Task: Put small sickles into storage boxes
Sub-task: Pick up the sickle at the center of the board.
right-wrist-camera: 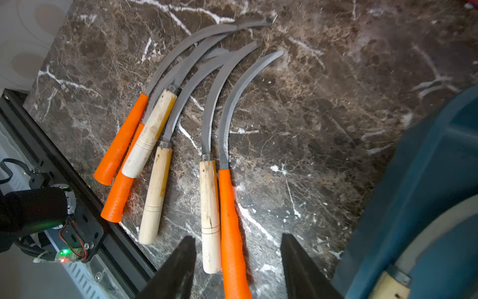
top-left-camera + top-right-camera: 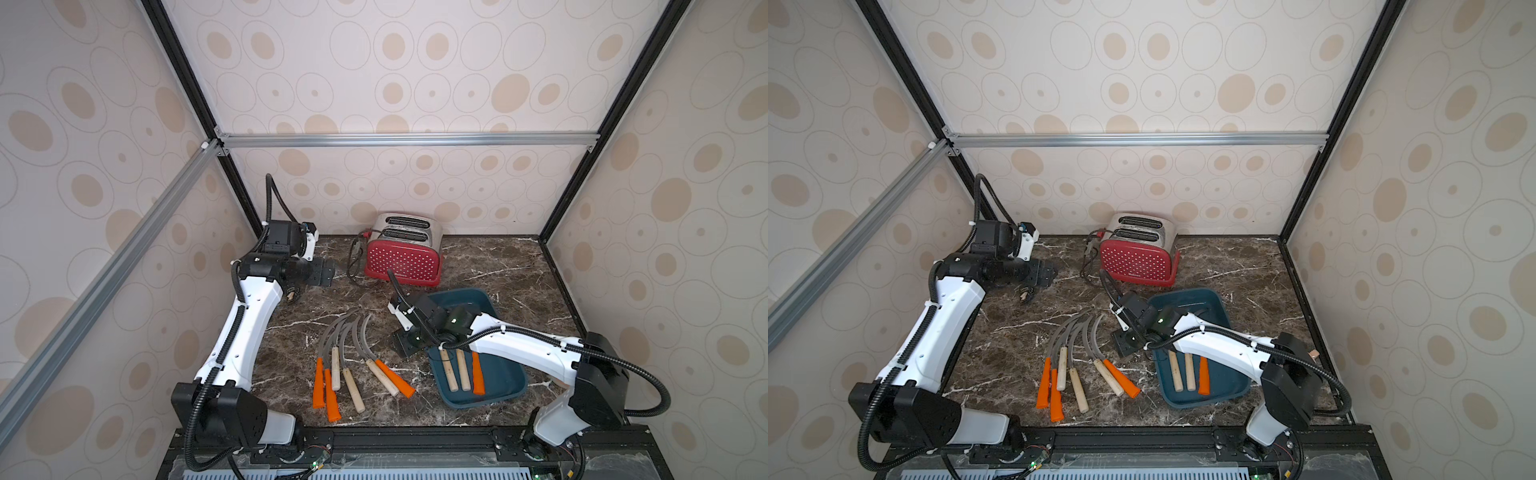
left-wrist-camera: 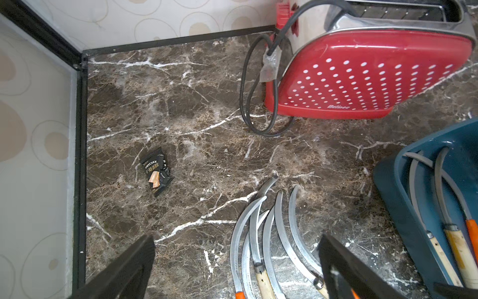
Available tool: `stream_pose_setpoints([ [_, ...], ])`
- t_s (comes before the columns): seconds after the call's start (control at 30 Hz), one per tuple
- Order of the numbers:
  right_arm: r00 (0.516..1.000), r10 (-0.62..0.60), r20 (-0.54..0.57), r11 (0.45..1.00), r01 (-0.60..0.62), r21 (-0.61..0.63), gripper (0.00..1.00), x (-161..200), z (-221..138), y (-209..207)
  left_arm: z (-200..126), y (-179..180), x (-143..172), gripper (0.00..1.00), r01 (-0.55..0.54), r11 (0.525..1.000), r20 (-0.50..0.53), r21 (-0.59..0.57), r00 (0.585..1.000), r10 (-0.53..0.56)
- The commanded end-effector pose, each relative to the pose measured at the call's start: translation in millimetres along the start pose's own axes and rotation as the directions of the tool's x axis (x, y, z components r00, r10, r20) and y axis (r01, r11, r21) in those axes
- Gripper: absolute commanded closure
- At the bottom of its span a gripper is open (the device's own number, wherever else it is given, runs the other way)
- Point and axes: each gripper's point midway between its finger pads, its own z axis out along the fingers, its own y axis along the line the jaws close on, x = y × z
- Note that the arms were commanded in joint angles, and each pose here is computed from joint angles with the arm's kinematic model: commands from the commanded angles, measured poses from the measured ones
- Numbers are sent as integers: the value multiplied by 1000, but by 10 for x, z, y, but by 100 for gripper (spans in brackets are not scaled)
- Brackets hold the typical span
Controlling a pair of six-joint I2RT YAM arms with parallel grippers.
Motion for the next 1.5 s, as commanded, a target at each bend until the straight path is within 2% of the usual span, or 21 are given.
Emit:
stream_pose_setpoints([
  [0.0,999,-26,-44,999,25,-20,44,99,68,167,-107,46,-120,1,33,999,35,-17,999,-32],
  [0.33,984,-83,-160,997,81,-18,47,409,311,305,-54,61,-2,1,-38,999,2,-27,999,39],
  [0.63,969,-95,-226,995,94,-16,45,598,468,426,-104,209,-94,1,1,996,17,-91,1000,1],
  [0.87,952,-123,-279,990,137,33,42,703,511,420,-132,313,-149,1,83,994,28,-67,996,-81],
  [1.3,925,-144,-350,987,160,17,54,828,657,469,-254,480,-101,1,116,989,42,-89,993,-112],
  [1.47,914,-148,-377,983,177,44,55,847,706,430,-267,497,-67,1,110,989,39,-94,994,-107],
])
